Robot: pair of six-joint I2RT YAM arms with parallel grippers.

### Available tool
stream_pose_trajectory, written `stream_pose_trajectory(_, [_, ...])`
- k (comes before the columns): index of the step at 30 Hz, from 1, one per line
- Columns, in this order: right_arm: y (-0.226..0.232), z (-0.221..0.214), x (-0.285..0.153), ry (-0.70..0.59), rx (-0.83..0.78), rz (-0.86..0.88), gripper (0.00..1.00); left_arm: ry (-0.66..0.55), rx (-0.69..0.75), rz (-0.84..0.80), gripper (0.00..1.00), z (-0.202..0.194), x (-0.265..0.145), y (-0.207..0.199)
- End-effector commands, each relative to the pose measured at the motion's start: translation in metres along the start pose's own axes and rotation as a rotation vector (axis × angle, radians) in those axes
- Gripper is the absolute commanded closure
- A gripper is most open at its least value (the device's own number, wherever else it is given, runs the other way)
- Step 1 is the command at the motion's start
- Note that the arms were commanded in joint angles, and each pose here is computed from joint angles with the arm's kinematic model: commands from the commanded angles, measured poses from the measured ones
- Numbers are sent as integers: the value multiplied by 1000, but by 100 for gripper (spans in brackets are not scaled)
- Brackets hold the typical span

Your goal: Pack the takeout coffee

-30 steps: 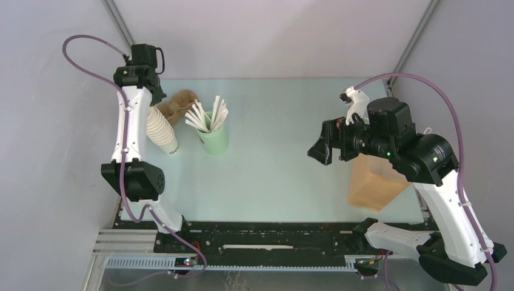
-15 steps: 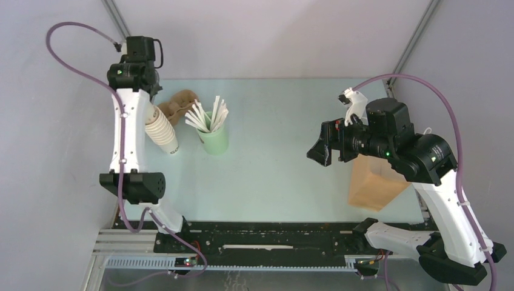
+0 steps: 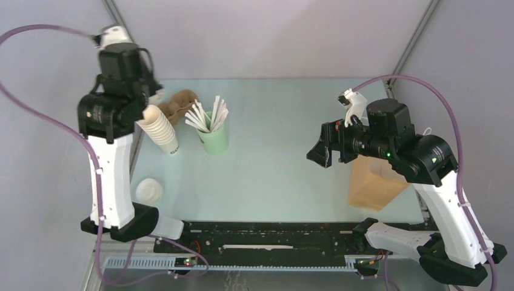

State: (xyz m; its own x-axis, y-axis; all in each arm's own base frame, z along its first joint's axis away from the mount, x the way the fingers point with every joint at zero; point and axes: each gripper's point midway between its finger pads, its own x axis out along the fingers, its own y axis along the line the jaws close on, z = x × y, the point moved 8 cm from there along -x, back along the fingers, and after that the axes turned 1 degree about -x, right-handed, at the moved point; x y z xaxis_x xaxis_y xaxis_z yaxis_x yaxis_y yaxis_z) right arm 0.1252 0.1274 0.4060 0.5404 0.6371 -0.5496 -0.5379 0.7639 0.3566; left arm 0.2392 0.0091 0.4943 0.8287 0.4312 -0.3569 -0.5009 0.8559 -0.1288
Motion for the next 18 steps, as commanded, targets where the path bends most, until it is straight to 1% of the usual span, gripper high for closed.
stream_pose_trajectory(1, [0, 3, -7, -58, -5, -5, 0, 25, 159, -377, 100, -32, -37, -96])
stream_pose_trajectory(2, [0, 3, -8, -62, 0, -11, 0, 36, 205, -408, 100, -44, -44, -111])
stream_pose_trajectory(4, [0, 4, -13, -79, 11, -21, 0, 91, 292, -437, 100, -78, -46, -150])
stream_pose_trajectory(7, [0, 1, -22, -112, 32, -31, 0, 183, 355, -518, 100, -124, -56, -198])
stream_pose_trajectory(10, [0, -6, -32, -146, 55, -33, 0, 209, 484, -597, 100, -176, -68, -240])
stream_pose_trajectory(12, [0, -10, -38, -163, 71, -35, 0, 240, 583, -599, 100, -216, -64, -257])
stream_pose_trajectory(15, [1, -14, -47, -191, 88, -38, 0, 341, 671, -662, 100, -272, -53, -271])
stream_pose_trajectory(18, [0, -16, -55, -213, 89, -48, 0, 370, 691, -706, 100, -298, -46, -277])
